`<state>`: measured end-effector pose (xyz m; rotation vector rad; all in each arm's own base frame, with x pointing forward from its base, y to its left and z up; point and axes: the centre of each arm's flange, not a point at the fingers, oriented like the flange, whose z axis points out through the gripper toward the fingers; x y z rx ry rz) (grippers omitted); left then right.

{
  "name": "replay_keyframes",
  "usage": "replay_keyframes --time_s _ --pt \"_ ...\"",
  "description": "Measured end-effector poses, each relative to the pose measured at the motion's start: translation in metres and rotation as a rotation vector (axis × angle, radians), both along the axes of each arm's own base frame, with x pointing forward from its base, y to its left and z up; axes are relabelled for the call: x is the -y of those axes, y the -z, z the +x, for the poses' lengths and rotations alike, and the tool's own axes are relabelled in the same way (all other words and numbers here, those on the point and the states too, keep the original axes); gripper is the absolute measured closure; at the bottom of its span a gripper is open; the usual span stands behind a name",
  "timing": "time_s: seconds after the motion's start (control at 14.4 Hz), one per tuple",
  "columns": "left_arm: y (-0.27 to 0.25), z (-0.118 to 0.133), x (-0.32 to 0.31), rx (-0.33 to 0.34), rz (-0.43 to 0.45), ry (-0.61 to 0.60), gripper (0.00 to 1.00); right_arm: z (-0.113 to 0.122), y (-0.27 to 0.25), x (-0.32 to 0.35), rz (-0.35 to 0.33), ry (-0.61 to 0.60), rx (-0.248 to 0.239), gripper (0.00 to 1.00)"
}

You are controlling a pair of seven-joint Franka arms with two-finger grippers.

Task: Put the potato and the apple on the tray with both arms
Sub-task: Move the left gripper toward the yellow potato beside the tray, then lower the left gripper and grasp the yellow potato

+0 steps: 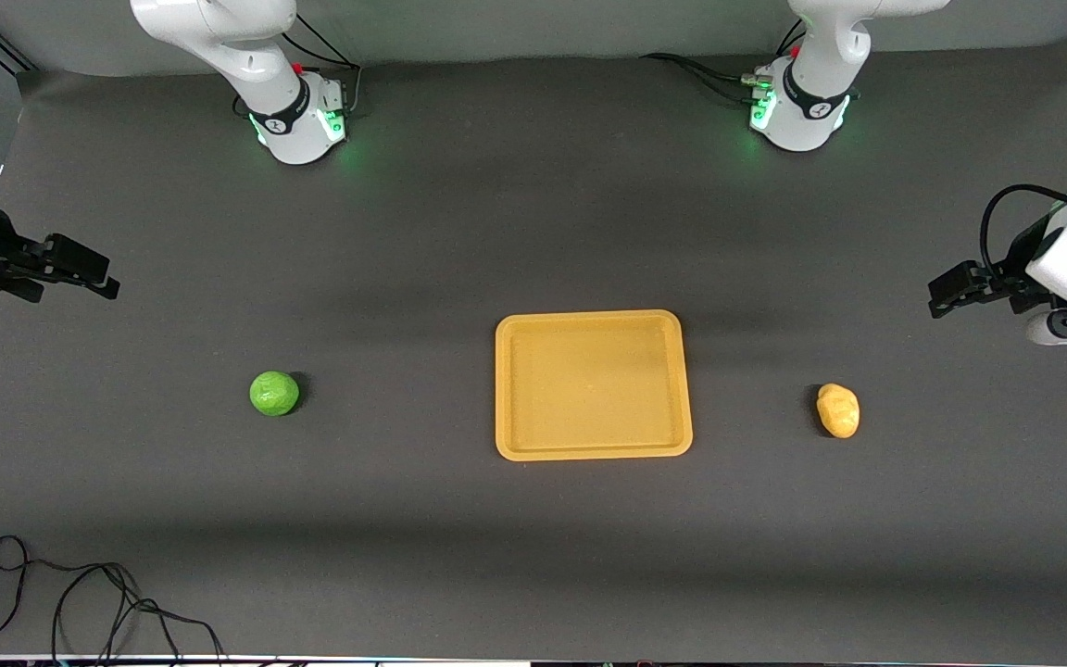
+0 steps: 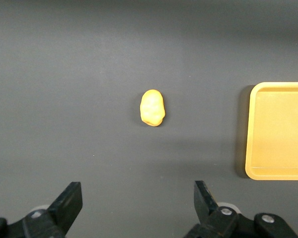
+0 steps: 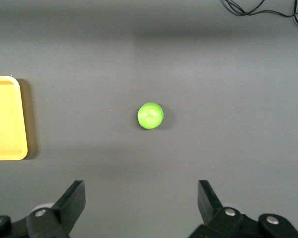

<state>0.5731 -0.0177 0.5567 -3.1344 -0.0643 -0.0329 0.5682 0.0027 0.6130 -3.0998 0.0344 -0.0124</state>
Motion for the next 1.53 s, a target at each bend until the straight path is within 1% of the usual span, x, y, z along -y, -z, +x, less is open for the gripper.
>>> replay_keyframes --time_s 0.49,0.76,0.97,1.32,1.53 --pt "0.005 0.002 0.000 -0.009 0.000 0.000 0.00 0.000 0.001 -0.002 0.000 -0.004 0.002 0.00" --pt "0.031 0.016 0.001 -0.021 -0.001 0.001 0.00 0.000 0.003 -0.003 0.000 -0.008 0.000 0.00" --pt "0.074 0.034 0.005 -0.043 -0.003 0.009 0.00 0.000 0.003 -0.003 0.000 -0.009 -0.001 0.00" --pt "0.176 0.063 0.006 -0.109 -0.007 0.010 0.00 0.001 0.005 -0.002 -0.001 -0.007 -0.005 0.01" --pt "0.236 0.071 0.006 -0.104 -0.011 0.010 0.00 0.001 0.006 0.000 -0.001 -0.006 -0.006 0.01"
